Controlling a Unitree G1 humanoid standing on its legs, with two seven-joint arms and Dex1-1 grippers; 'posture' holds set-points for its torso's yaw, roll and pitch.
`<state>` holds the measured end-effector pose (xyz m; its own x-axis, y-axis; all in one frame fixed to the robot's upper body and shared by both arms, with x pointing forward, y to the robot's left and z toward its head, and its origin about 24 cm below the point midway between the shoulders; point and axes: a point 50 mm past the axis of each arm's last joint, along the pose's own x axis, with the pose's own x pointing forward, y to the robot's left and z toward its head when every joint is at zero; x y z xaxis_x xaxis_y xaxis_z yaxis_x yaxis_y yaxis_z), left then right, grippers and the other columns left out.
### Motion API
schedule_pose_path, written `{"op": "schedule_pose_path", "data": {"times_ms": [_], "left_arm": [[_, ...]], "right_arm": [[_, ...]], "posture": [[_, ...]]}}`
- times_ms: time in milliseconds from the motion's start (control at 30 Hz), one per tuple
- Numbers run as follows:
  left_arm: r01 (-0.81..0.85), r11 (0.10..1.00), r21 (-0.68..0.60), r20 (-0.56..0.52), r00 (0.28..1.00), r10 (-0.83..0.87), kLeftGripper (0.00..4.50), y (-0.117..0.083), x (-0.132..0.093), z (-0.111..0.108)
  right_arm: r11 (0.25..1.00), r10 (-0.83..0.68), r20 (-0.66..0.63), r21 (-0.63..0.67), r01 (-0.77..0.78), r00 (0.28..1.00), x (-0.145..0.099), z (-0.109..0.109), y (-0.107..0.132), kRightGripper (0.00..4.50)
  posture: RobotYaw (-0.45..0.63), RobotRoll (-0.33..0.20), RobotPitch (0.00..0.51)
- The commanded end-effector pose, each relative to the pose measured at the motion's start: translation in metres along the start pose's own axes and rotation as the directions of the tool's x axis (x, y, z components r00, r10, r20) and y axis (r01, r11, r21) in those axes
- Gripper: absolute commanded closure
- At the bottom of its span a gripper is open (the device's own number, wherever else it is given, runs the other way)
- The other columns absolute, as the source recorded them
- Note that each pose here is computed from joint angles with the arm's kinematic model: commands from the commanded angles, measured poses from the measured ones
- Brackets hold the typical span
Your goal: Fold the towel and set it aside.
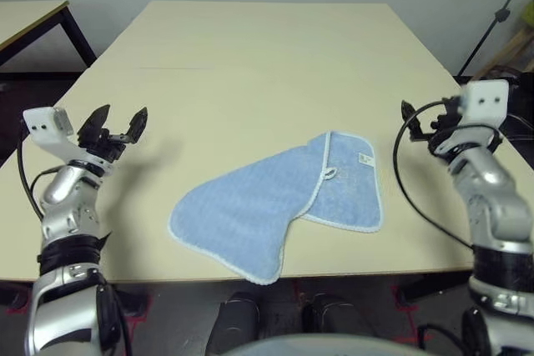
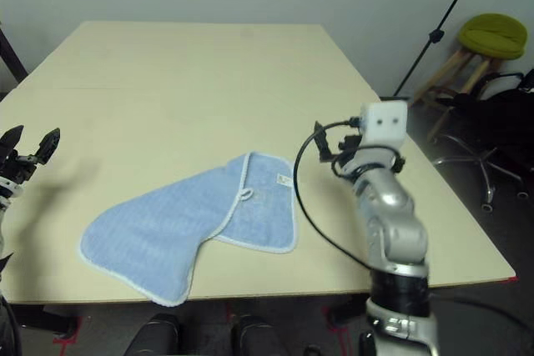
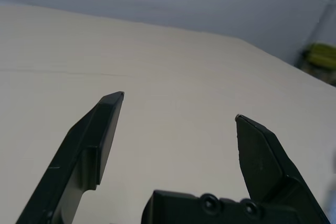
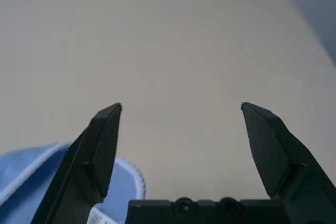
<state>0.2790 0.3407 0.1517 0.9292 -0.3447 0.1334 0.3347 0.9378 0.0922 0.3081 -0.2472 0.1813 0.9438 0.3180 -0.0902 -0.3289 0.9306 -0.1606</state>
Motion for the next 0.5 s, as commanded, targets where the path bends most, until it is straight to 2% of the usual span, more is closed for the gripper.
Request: {"op": "schedule_pose_path", "data": {"times_ms": [33,100,200,300,400,500], "left_arm": [[0.217,0.976,-0.030,-0.070,0.973,-0.219,0.03,-0.018,0.004,0.017],[0.298,0.953,-0.053,-0.104,0.948,-0.302,0.03,-0.027,0.003,0.023],[0.406,0.908,-0.100,-0.151,0.896,-0.417,0.03,-0.041,0.003,0.031],[0.509,0.849,-0.138,-0.194,0.827,-0.527,0.03,-0.060,0.001,0.034],[0.567,0.806,-0.171,-0.222,0.774,-0.592,0.03,-0.074,0.000,0.034],[0.611,0.767,-0.194,-0.228,0.733,-0.641,0.03,-0.090,-0.001,0.033]], "right_arm": [[0.984,0.169,-0.199,-0.016,-0.175,0.965,0.010,-0.008,-0.010,0.00],[0.968,0.234,-0.304,-0.016,-0.251,0.923,0.015,-0.010,-0.015,0.00],[0.932,0.341,-0.463,0.052,-0.358,0.818,0.023,-0.015,-0.020,0.00],[0.911,0.379,-0.558,0.087,-0.402,0.738,0.035,-0.023,-0.024,0.00],[0.914,0.370,-0.622,0.111,-0.390,0.690,0.043,-0.031,-0.027,0.00],[0.933,0.317,-0.692,0.104,-0.345,0.648,0.050,-0.048,-0.027,0.00]], "posture": [[0.17,0.000,0.038],[0.19,0.000,0.040],[0.24,0.000,0.043],[0.27,0.000,0.043],[0.30,0.000,0.037],[0.31,0.000,0.036]]}}
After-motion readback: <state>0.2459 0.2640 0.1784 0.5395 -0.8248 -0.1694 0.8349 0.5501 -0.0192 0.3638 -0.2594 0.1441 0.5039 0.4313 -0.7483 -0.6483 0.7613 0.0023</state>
